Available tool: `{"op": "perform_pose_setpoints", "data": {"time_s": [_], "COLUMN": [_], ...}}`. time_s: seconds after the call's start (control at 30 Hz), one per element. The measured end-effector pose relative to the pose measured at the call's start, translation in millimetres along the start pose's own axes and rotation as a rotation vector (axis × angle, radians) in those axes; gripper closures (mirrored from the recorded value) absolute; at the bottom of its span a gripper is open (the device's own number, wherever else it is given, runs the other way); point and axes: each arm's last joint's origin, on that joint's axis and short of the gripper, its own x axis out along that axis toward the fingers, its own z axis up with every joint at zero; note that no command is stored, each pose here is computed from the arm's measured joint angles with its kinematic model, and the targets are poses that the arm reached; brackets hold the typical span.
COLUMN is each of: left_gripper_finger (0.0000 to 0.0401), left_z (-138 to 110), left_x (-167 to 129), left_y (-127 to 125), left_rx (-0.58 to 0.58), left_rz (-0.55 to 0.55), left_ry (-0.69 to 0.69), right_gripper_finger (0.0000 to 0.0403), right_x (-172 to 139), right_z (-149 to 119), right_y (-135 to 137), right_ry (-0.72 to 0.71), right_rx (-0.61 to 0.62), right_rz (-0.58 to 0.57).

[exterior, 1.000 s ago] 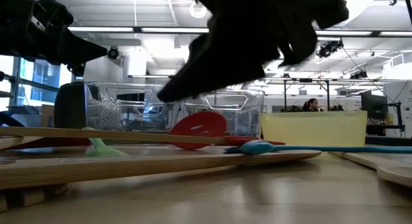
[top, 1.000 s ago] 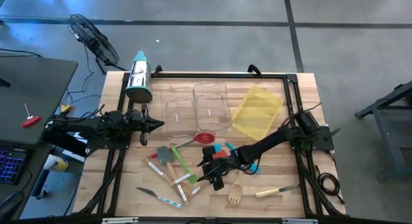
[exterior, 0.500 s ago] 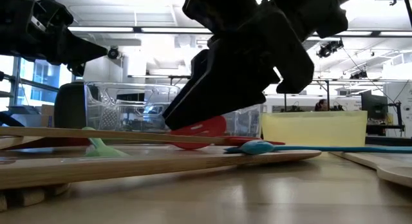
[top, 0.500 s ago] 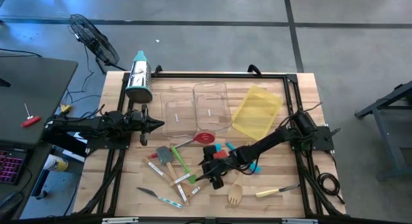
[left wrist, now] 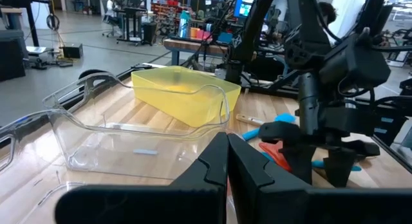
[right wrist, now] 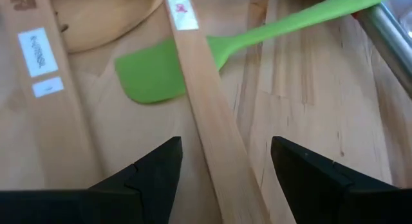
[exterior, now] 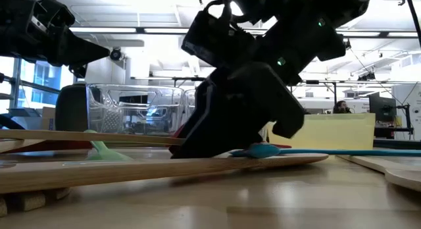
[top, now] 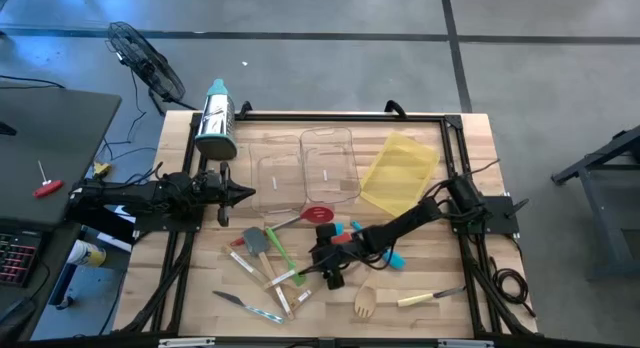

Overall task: Pick & Place Kitchen Items
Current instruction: Put the orange spatula into the left transparent bin

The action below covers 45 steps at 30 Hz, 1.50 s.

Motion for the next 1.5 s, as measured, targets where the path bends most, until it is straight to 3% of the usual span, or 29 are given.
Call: {"op": "perform_pose_setpoints", "data": {"time_s": [0.53,1.0,1.5], "left_gripper_finger": [0.0401,0.0401,0.0401], "left_z": [-0.2,-0.2,-0.2], "left_x": [0.0,0.0,0.0], "left_y": [0.1,0.1,0.1], "left_rx": [0.0,0.0,0.001], "left_rz": [0.001,0.003,0.003], "left_ry": [0.002,0.002,0.002], "right_gripper_finger": [0.0179,0.0339,0.0339], "right_x": [1.1,1.4,-1.0], "right_z": [-0.1,-1.0,3.4], "right_y": [-0.1,1.2,5.8], "right_ry": [-0.007,0.001,-0.047], "right_rx": [0.035,0.058,0.008], "right_rz": [0.001,0.057,0.02]}}
